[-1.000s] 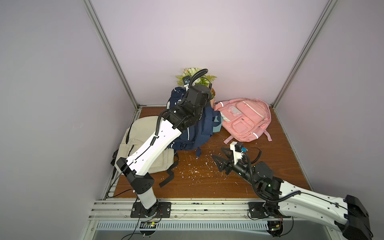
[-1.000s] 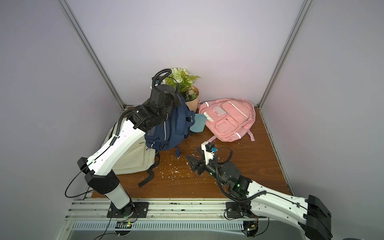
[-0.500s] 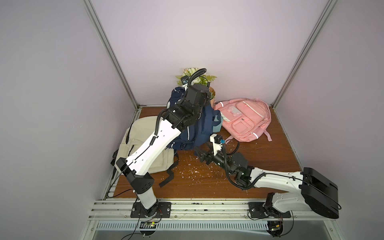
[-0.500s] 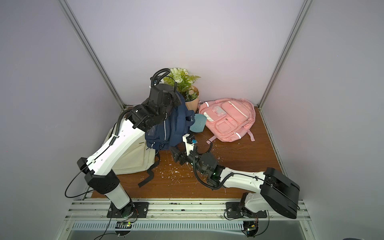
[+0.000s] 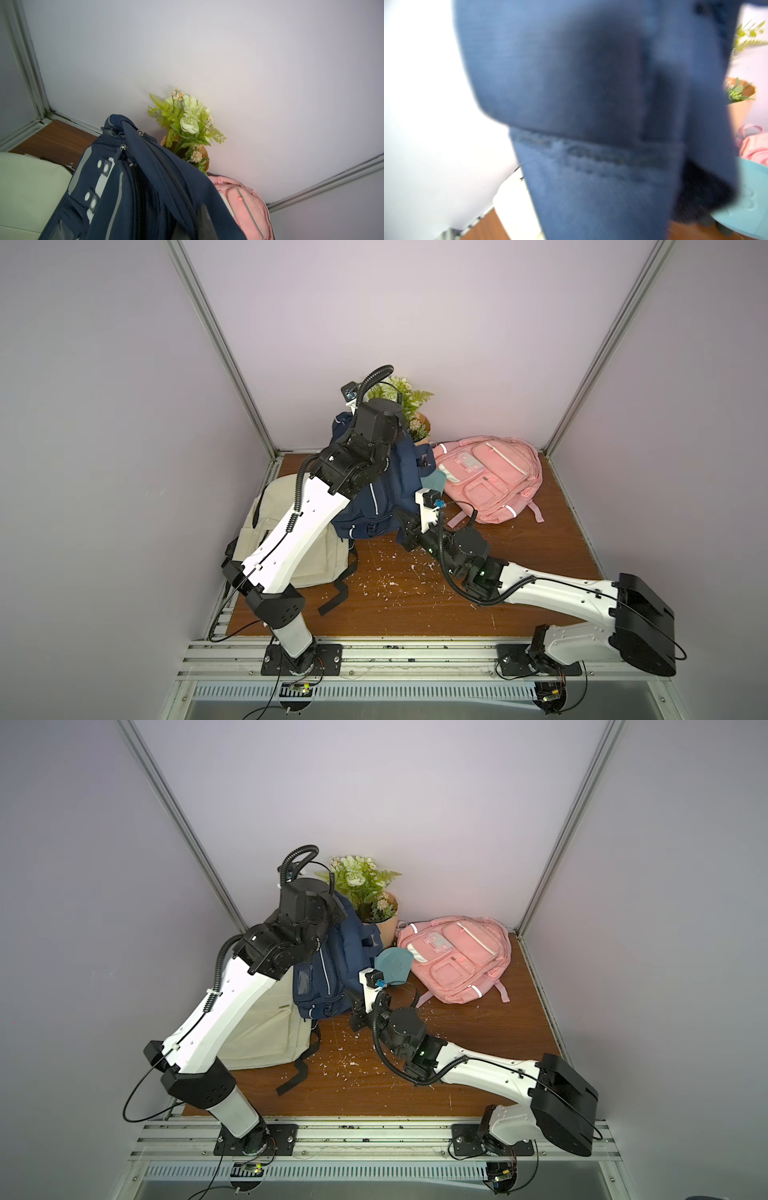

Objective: Zip up the backpack
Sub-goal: Place the backpack at the corner of the board.

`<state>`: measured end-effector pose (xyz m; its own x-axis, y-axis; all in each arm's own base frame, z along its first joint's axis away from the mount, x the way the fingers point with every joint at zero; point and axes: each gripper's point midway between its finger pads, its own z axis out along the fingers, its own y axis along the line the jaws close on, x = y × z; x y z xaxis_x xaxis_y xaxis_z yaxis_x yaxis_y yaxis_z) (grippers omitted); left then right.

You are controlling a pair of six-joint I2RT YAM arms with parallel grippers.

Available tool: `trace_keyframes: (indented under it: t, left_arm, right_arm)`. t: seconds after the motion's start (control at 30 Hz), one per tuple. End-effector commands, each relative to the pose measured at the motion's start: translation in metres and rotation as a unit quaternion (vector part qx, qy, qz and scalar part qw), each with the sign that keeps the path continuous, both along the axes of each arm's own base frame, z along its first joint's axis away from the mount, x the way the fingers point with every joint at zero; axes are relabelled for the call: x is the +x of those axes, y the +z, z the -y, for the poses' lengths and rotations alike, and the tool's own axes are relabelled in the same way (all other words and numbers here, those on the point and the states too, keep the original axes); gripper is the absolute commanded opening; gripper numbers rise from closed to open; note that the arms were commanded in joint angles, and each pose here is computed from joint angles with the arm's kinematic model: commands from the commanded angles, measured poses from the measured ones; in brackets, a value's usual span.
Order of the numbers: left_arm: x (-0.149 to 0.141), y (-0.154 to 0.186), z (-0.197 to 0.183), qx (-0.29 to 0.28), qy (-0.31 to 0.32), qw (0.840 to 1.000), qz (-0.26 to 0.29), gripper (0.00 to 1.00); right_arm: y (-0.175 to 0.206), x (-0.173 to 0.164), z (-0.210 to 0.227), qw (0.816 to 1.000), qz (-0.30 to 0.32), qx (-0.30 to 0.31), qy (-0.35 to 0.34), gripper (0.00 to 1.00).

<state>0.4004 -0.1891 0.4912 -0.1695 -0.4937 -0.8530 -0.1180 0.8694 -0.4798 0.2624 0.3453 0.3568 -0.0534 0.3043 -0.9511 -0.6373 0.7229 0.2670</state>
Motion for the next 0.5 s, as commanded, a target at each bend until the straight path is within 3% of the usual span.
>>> trace_keyframes:
  t: [0.0,0.2,0.33,0.37,0.47]
  left_arm:
    - [-0.034,0.074,-0.081,-0.014,0.102,0.991,0.088,0.21]
    - [-0.035,0.062,-0.108,0.065,0.072,0.993,0.061,0.70]
    - [-0.063,0.039,-0.127,0.101,0.070,0.991,0.059,0.95]
    - [-0.075,0.032,-0.132,0.102,0.067,0.990,0.067,0.99]
    - [-0.113,0.016,-0.156,0.097,0.079,0.989,0.082,0.96]
  right_arm:
    - [0.072,-0.017,0.016,0.999,0.035,0.028,0.019,0.00]
    - [0.108,-0.031,0.002,0.995,0.025,-0.033,0.091,0.00]
    - [0.124,-0.033,-0.009,0.990,0.022,-0.076,0.120,0.00]
    - [0.125,-0.029,-0.011,0.989,0.019,-0.088,0.118,0.00]
    - [0.123,-0.010,-0.012,0.989,0.000,-0.106,0.103,0.00]
